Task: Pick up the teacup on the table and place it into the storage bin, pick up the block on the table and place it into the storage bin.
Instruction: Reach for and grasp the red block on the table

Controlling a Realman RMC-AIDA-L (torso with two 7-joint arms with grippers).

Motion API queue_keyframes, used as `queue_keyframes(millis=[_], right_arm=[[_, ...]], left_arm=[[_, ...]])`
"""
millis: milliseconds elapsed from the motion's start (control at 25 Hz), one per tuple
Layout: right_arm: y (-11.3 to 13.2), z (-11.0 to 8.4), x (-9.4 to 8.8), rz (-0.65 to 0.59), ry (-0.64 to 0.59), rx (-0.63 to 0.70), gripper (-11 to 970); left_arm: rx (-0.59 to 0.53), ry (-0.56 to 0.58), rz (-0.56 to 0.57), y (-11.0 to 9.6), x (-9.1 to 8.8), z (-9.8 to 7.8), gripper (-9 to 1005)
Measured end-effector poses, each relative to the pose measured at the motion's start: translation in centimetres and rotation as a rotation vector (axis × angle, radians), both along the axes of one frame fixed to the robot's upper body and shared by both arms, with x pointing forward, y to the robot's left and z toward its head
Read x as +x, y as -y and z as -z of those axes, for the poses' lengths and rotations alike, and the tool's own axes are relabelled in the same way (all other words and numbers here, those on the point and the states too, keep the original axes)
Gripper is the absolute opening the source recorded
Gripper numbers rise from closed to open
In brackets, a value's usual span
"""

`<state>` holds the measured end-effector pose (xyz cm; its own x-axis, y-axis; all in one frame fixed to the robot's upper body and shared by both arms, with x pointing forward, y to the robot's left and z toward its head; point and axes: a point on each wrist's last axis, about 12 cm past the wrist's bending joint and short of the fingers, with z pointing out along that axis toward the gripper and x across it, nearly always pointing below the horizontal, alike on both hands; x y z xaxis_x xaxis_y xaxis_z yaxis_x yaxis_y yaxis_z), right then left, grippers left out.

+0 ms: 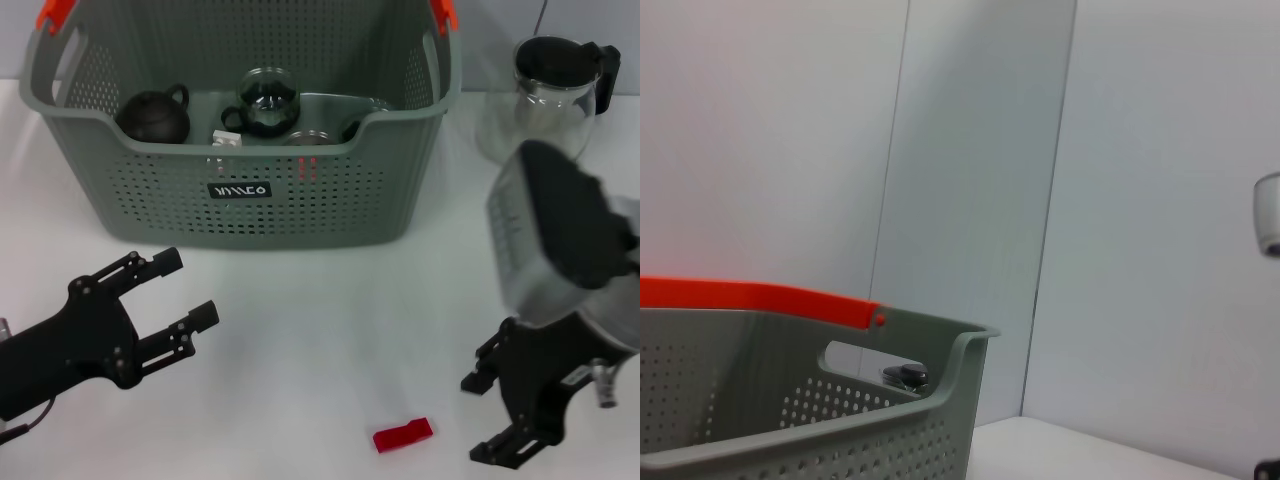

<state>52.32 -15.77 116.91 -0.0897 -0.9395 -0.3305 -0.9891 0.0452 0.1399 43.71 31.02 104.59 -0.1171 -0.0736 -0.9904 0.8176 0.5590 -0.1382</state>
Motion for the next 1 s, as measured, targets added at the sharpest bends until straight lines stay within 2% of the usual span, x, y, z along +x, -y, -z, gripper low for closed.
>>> queue_keyframes(millis=[200,400,520,720,1000], right_arm=[[-1.8,2.5,1.2,-0.009,-0.029,-0.04,835],[-3.4,3.6,1.4,-0.049,0.033,-0.037,613],[-4.2,4.1,1.2,-0.082,0.065,-0.041,529],[-5.1,4.7,0.6,-0.137,0.091,-0.059,532],[-5.4,5.6,0.5,-0.151,0.097,-0.081,511]], left_arm=[[0.0,-0.001,-0.001,0.1,0.0,0.1,763],[-0.001,-0.002,-0.002,0.1,-0.1,0.1,763],[-0.001,-0.002,-0.002,0.1,-0.1,0.1,763],[-0.001,-0.001,-0.001,0.2,0.0,0.1,763],[-0.002,-0.002,-0.003,0.2,-0.1,0.1,763]])
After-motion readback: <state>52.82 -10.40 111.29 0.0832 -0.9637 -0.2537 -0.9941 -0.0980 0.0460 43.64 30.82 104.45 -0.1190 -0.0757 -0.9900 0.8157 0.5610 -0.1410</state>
